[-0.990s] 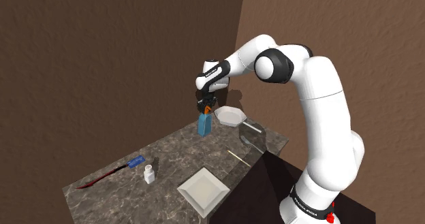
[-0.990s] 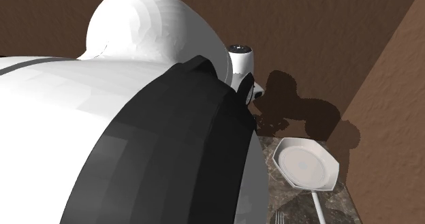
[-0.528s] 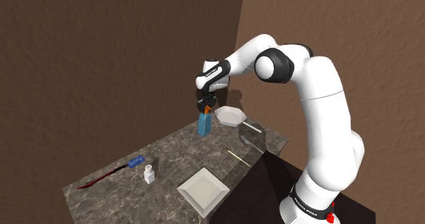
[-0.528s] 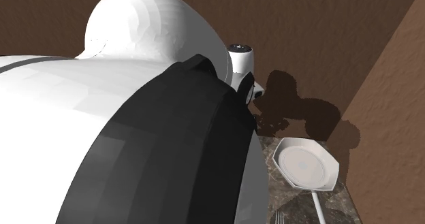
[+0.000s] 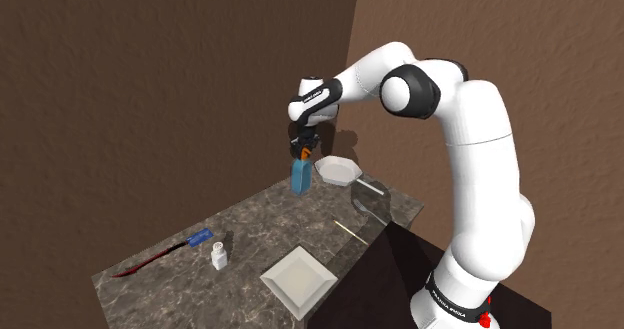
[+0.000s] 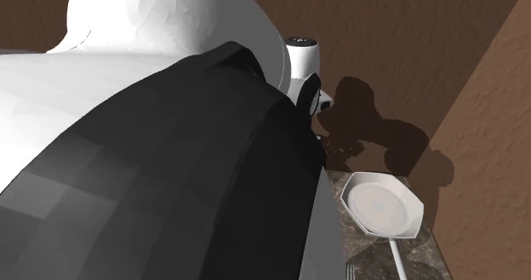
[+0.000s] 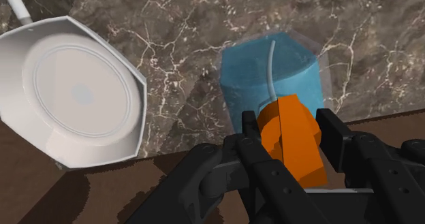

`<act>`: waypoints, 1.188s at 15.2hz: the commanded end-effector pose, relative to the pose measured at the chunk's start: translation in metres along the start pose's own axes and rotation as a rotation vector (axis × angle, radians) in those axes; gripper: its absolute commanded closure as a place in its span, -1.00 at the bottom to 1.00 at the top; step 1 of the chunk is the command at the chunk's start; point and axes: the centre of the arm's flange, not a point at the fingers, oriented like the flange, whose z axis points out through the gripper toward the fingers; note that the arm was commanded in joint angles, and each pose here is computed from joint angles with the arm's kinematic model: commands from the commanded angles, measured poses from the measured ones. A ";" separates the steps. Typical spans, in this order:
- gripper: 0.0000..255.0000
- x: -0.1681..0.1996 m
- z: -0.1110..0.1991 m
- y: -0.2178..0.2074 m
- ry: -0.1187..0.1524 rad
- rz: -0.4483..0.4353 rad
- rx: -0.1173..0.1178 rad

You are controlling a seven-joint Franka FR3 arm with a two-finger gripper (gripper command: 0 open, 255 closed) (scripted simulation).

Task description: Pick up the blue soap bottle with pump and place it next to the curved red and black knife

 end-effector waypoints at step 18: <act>1.00 0.007 -0.102 0.004 0.000 0.000 0.000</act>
